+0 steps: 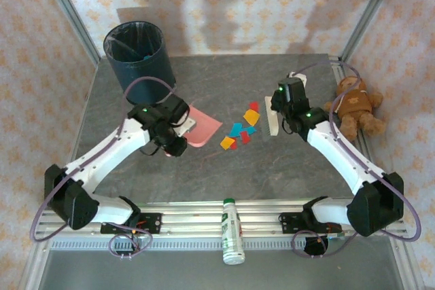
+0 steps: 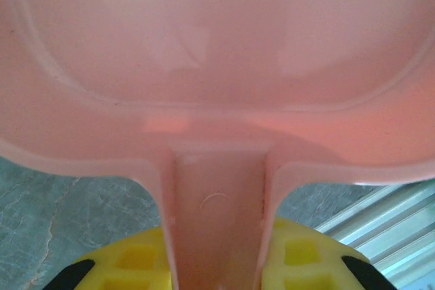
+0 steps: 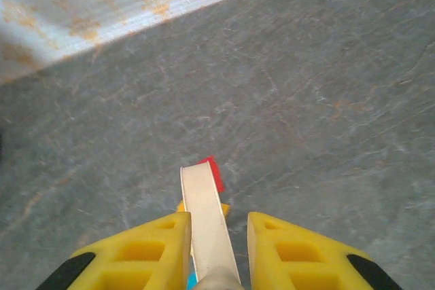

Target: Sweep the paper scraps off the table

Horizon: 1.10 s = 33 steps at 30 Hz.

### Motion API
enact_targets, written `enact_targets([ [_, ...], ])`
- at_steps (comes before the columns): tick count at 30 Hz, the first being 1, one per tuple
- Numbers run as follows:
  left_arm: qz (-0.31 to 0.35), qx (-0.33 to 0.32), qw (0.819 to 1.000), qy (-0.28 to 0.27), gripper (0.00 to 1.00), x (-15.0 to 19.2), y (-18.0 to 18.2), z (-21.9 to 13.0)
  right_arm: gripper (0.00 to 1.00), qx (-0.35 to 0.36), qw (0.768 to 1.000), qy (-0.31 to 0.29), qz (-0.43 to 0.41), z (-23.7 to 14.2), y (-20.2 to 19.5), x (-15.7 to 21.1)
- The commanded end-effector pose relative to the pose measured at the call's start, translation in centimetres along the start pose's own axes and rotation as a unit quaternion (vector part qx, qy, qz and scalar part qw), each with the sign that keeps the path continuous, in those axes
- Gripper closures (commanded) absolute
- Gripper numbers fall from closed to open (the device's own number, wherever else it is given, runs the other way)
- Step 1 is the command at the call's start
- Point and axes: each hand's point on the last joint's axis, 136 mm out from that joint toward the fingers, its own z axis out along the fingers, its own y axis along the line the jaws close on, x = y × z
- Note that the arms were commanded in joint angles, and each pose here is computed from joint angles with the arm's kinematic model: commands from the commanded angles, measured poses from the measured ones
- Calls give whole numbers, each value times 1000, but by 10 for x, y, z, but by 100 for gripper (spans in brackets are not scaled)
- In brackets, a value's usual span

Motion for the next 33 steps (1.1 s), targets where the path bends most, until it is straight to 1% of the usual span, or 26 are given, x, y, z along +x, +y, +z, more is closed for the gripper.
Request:
enact_targets([
  [1, 45, -41, 997, 49, 100, 13, 3, 10, 100, 51, 997, -17, -55, -15, -21, -15],
  [6, 78, -60, 991, 93, 100, 17, -5, 26, 100, 72, 994, 0, -83, -12, -28, -8],
  [14, 113, -42, 982, 142, 100, 25, -24, 48, 100, 67, 993, 24, -99, 3, -23, 3],
  [18, 124, -45, 979, 158, 100, 26, -28, 57, 100, 47, 993, 40, -102, 10, -13, 9],
  [23, 127, -32, 976, 174, 100, 31, -32, 63, 100, 33, 991, 59, -119, 20, 0, 20],
  [29, 128, -20, 971, 202, 100, 36, -38, 74, 100, 20, 987, 73, -143, 26, 18, 30],
  [33, 130, -24, 968, 214, 100, 37, -37, 79, 100, -4, 984, 79, -160, 27, 36, 38],
])
